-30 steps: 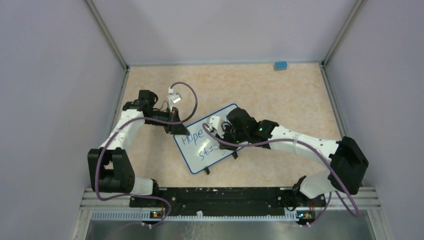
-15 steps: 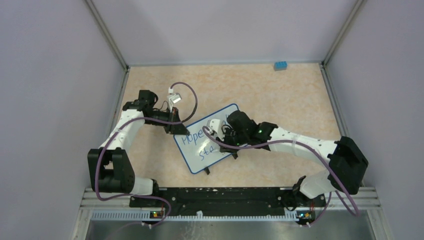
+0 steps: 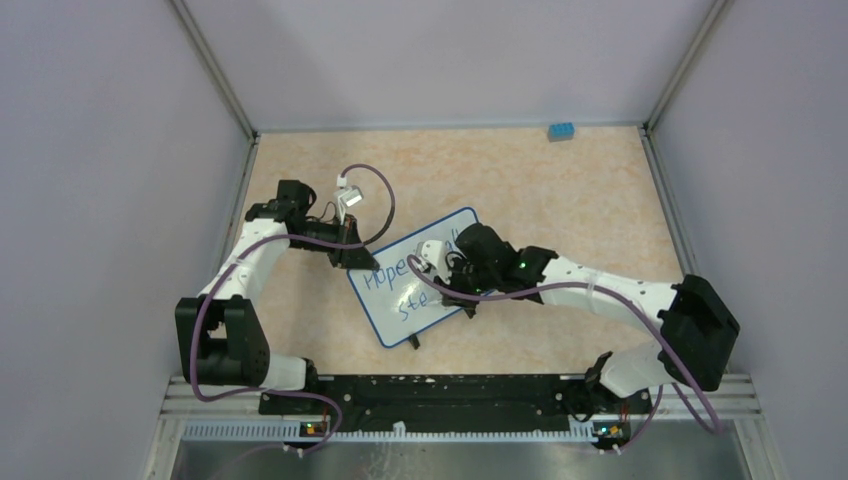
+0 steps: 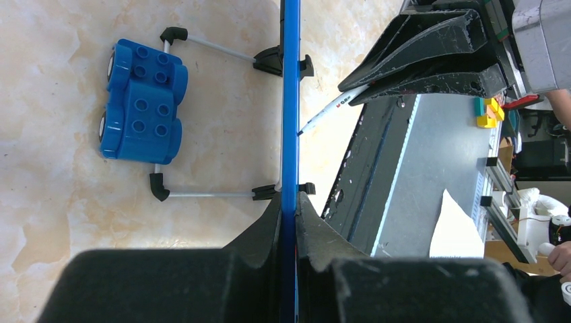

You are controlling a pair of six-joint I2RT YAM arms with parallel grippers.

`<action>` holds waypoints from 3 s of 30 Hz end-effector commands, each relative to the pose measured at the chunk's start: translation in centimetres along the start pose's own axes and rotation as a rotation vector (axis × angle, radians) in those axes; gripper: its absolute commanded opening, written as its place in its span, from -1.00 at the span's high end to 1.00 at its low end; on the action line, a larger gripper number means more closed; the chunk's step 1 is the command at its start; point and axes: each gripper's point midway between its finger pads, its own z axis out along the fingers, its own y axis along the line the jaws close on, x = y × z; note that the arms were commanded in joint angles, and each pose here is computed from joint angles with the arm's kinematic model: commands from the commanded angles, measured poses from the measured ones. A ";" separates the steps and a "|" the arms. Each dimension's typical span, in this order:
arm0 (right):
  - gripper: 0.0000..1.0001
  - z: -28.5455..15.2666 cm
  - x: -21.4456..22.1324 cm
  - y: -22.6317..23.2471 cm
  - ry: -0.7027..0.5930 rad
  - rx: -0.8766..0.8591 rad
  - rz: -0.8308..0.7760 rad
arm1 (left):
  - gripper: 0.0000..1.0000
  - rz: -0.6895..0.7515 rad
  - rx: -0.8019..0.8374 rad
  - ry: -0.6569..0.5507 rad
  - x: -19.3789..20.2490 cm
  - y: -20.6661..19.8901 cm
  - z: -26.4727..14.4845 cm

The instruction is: Write a sentence on the whiteboard

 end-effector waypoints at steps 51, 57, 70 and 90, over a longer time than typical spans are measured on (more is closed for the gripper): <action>1.00 -2.9 -4.0 -3.4 -0.116 0.102 -0.012 | 1.00 0.024 -0.007 -0.002 0.1 -0.1 0.0; 1.00 -2.4 -3.3 -2.6 -0.101 0.062 -0.004 | 1.00 0.022 -0.007 -0.001 0.1 0.0 0.0; 1.00 -1.9 -2.5 -3.0 -0.079 0.082 0.011 | 1.00 0.021 -0.008 0.000 0.1 0.0 0.0; 1.00 -3.3 -3.0 -4.8 -0.090 0.144 0.030 | 1.00 0.019 -0.010 0.001 0.2 0.0 0.0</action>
